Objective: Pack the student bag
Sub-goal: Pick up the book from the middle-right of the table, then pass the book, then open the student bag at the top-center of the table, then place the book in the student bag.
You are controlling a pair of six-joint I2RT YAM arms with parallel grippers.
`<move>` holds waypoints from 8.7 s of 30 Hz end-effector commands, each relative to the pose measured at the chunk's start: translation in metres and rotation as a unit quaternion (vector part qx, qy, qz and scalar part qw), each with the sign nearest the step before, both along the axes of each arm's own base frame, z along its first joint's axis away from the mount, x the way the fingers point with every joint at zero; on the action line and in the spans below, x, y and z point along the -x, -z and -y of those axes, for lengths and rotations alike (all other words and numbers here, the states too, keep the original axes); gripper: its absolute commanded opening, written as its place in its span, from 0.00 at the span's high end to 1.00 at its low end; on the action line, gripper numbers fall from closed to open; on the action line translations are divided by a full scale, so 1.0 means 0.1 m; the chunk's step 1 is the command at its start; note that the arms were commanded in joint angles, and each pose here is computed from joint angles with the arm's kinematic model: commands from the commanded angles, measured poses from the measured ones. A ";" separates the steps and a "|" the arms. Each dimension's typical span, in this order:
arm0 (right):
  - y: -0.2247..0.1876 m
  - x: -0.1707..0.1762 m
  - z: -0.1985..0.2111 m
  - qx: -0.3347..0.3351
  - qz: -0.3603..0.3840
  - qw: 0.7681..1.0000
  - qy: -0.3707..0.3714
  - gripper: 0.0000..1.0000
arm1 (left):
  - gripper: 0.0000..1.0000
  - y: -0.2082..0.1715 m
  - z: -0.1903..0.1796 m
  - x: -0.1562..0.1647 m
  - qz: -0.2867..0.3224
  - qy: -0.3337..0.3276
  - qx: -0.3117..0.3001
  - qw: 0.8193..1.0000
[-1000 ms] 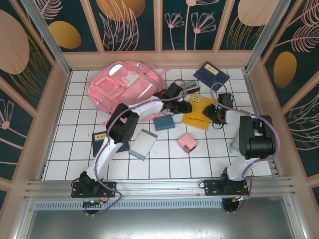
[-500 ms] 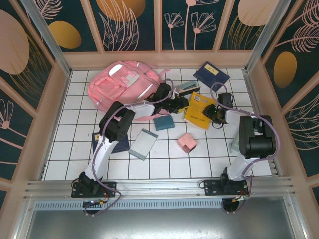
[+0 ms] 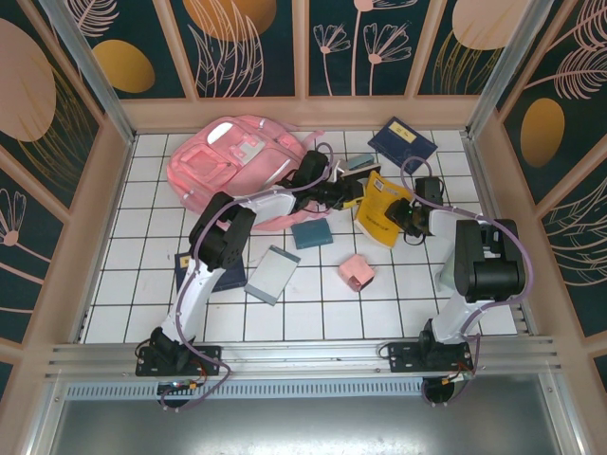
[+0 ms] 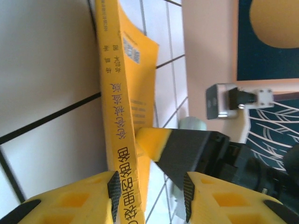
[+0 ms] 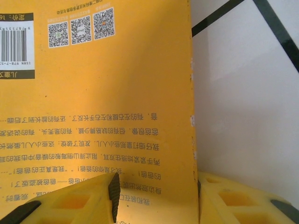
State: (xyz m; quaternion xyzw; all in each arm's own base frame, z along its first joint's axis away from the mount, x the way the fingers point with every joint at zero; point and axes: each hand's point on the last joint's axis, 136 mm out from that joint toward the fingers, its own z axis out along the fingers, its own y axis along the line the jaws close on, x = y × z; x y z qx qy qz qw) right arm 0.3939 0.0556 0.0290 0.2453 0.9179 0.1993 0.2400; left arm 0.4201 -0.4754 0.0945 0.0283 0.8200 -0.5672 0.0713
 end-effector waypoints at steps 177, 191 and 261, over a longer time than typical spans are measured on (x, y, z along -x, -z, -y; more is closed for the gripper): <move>-1.18 -1.62 -4.21 -0.387 0.229 0.890 -0.077 1.00 | 1.00 -2.51 -2.69 -0.92 0.294 -0.231 -0.216 0.902; -0.91 -1.66 -4.35 -0.374 0.176 0.906 -0.089 0.52 | 1.00 -2.34 -2.86 -0.99 0.287 -0.257 -0.262 0.885; -1.23 -1.11 -3.45 -0.230 0.151 0.939 -0.205 0.49 | 1.00 -1.27 -3.42 -1.10 0.186 -0.323 -0.367 0.853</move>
